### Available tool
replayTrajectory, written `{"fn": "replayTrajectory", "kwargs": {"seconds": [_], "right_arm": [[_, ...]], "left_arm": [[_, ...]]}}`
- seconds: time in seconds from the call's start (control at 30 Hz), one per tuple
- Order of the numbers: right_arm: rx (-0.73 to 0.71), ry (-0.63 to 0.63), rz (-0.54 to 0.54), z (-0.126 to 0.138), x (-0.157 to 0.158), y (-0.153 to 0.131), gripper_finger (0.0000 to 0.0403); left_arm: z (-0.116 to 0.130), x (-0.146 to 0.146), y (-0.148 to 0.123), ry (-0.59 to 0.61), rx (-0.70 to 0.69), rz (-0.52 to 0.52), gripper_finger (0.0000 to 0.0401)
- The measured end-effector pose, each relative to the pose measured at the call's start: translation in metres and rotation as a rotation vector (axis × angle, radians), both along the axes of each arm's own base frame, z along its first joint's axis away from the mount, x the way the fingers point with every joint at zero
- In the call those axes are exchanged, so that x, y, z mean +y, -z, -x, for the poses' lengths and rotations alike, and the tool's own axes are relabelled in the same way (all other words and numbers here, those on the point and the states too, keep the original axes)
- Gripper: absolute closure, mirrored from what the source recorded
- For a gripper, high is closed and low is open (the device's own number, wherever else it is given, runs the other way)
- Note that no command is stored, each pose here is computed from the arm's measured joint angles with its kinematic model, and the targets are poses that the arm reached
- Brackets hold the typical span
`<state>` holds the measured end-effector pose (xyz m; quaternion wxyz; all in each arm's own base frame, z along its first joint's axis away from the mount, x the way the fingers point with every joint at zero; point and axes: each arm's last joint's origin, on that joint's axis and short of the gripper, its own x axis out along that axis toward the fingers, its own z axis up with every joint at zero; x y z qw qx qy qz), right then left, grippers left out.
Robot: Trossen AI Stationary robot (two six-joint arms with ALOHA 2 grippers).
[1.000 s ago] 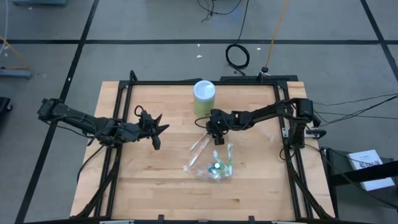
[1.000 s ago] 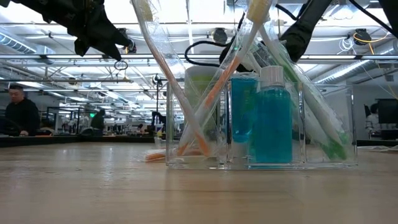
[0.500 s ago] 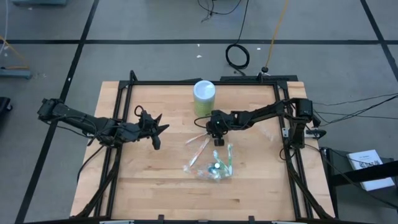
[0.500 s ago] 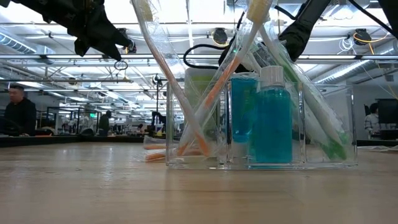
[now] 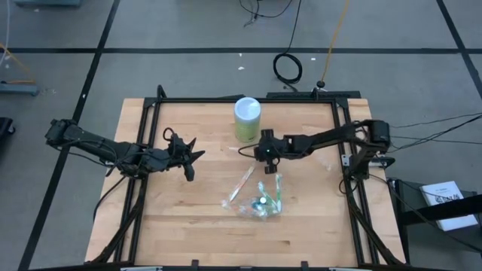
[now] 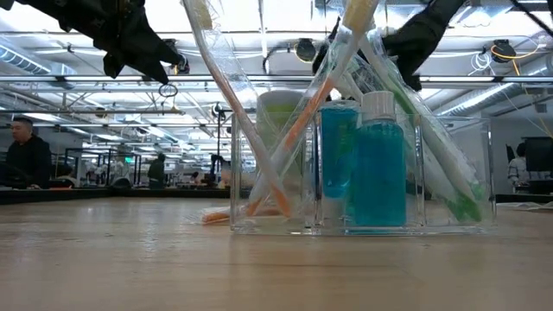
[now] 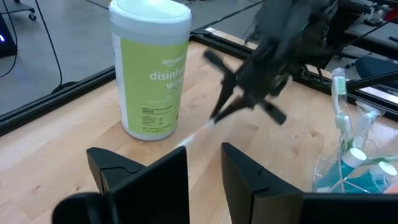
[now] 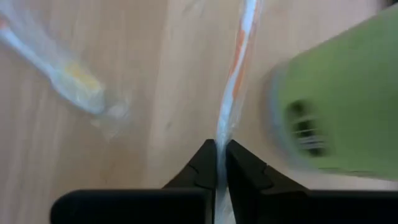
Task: Pick & Place toothbrushing station
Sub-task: Put the orange toothbrush into the left section of the transparent organizer
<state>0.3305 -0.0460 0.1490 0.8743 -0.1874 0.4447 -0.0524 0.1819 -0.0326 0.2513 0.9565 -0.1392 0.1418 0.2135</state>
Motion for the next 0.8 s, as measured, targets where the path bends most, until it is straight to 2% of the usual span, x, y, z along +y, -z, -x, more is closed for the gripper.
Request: {"fn": "replayTrajectory", "kwargs": {"seconds": [0.2, 0.27, 0.43, 0.6, 0.8], "right_arm": [[-0.109, -0.02, 0.146, 0.011, 0.019, -0.048, 0.0394], [-0.179, -0.039, 0.166, 0.016, 0.027, -0.067, 0.0394], [-0.334, -0.106, 0.036, 0.03, 0.049, -0.102, 0.0394], [-0.331, -0.157, 0.004, 0.037, 0.069, -0.107, 0.0394], [-0.263, -0.122, -0.04, 0.04, 0.073, -0.098, 0.0394]], "left_arm": [[0.0, 0.0, 0.0, 0.0, 0.001, 0.0, 0.0382], [0.0, 0.0, 0.0, 0.0, 0.002, -0.001, 0.0382], [0.0, 0.0, 0.0, -0.001, 0.0, 0.0, 0.0382], [-0.001, 0.0, -0.001, 0.0, -0.013, 0.003, 0.0382], [-0.014, -0.004, 0.004, 0.033, -0.007, -0.038, 0.037]]}}
